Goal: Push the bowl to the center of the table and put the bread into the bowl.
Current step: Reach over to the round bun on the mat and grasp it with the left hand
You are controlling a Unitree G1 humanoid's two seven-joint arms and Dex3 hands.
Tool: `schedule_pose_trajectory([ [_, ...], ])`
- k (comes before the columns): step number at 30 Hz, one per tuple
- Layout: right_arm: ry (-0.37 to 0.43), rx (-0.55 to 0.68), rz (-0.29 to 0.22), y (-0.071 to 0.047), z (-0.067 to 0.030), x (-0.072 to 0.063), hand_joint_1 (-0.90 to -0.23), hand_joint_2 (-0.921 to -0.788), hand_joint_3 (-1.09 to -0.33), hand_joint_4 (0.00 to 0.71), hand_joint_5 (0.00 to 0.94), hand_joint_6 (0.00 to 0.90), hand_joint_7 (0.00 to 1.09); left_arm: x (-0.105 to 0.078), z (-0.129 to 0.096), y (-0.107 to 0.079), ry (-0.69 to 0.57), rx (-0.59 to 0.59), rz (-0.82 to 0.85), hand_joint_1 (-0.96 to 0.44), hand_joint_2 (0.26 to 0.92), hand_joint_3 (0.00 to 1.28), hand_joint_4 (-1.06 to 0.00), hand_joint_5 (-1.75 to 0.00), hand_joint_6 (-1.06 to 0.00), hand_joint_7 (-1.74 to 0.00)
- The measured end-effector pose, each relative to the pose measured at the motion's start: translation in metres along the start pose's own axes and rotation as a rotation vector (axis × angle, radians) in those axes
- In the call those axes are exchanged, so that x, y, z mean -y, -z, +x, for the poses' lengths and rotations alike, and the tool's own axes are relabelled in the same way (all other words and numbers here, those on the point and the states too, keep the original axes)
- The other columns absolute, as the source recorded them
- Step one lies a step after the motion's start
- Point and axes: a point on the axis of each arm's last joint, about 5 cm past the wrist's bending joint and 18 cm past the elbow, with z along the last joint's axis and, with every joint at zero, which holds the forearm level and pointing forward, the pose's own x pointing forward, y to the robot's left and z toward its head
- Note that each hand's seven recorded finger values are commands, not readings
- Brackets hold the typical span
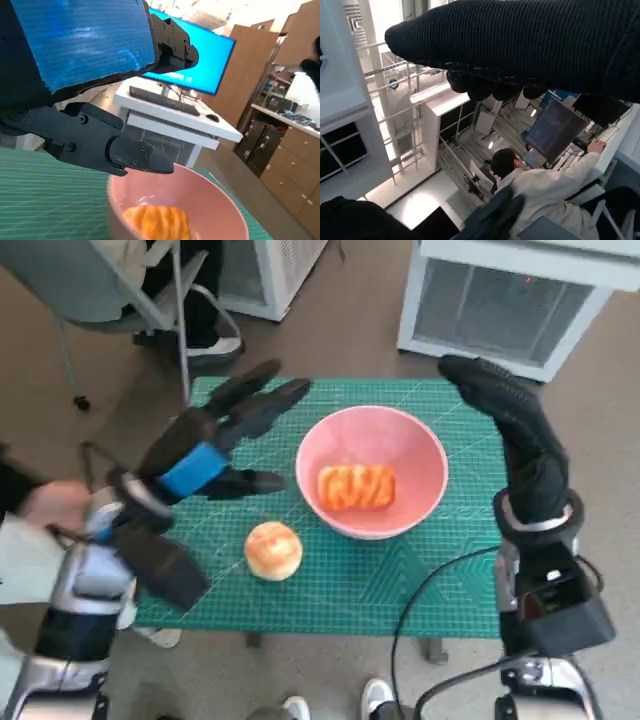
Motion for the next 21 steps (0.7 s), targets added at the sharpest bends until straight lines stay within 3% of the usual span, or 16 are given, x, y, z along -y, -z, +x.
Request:
schedule_pose_trajectory([
  [9,-0.004,-0.003,0.008,0.001,0.0000,0.000,-0.568,-0.921,-0.787,0.254,0.001,0.069,0.47,0.001,-0.028,0.004,0.130,-0.031,0.045,-0.45,0.865,0.00,-0.30,-0.01,-0.44,-0.05],
  [21,-0.019,0.003,0.015,0.002,0.0029,0.002,-0.575,-0.921,-0.784,0.253,0.000,0.068,0.47,0.012,-0.037,0.018,0.336,-0.104,-0.036,-0.38,0.845,0.00,-0.39,-0.01,-0.53,-0.04],
])
